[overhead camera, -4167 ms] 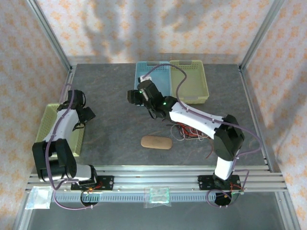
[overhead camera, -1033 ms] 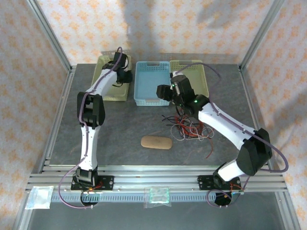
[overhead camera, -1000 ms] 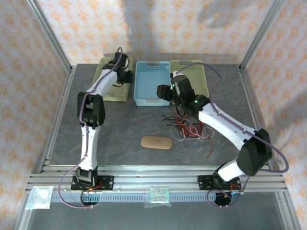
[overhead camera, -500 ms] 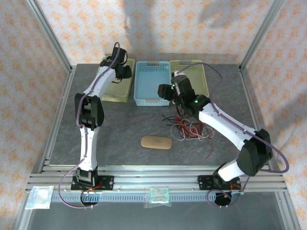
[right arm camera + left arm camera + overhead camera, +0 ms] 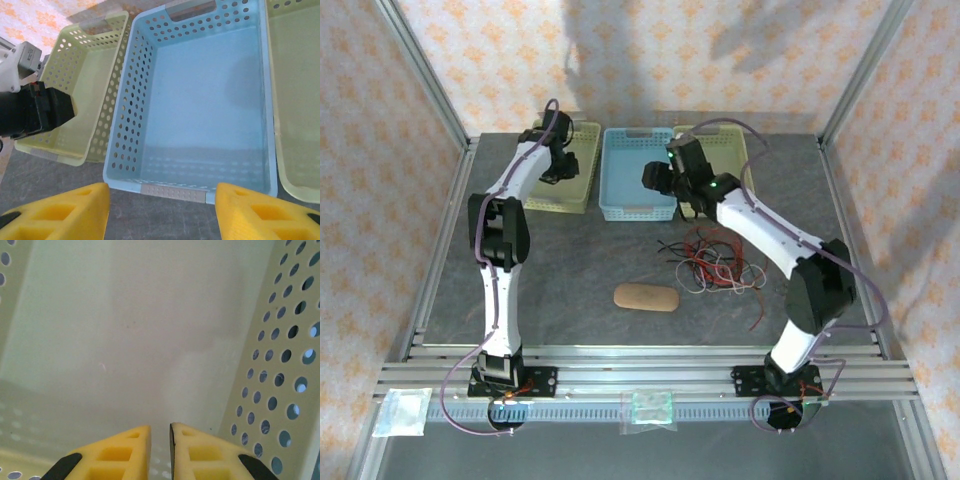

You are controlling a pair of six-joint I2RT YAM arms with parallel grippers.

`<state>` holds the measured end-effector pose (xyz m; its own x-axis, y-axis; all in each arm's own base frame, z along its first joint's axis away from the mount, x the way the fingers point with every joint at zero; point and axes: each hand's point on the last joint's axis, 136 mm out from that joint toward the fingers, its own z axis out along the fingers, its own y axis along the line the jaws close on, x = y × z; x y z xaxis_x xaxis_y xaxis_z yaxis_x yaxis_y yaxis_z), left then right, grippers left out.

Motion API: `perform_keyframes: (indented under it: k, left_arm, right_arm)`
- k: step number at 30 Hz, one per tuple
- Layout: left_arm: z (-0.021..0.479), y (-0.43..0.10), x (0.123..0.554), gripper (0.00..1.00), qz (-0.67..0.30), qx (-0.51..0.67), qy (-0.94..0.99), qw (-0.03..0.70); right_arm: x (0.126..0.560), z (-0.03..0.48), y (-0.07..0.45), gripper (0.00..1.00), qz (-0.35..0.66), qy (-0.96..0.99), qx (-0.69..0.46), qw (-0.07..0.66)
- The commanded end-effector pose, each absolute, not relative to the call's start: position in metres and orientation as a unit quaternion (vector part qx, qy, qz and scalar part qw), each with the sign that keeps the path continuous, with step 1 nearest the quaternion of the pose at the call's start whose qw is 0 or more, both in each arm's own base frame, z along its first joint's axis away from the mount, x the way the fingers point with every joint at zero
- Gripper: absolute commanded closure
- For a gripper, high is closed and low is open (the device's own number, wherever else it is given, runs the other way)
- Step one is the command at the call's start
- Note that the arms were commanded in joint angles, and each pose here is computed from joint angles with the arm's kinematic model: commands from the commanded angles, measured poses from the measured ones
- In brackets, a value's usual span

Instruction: Untangle the cables

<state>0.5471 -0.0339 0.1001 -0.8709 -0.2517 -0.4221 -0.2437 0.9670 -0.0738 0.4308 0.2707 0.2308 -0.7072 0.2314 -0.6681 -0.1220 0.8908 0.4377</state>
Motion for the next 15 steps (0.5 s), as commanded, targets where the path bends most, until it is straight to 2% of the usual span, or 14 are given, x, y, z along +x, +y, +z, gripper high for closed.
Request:
perform_keyframes:
  k: [1,15]
  left_arm:
    - [0.09,-0.043,0.537,0.8,-0.017,-0.109,0.975,0.192]
    - [0.072,-0.075,0.528,0.78,-0.046,-0.057,0.985,0.156]
  right_arm:
    - [0.438,0.234,0.278,0.42,0.234,0.896,0.029,0.375]
    - [0.434,0.234,0.278,0.42,0.242,0.894,0.03,0.376]
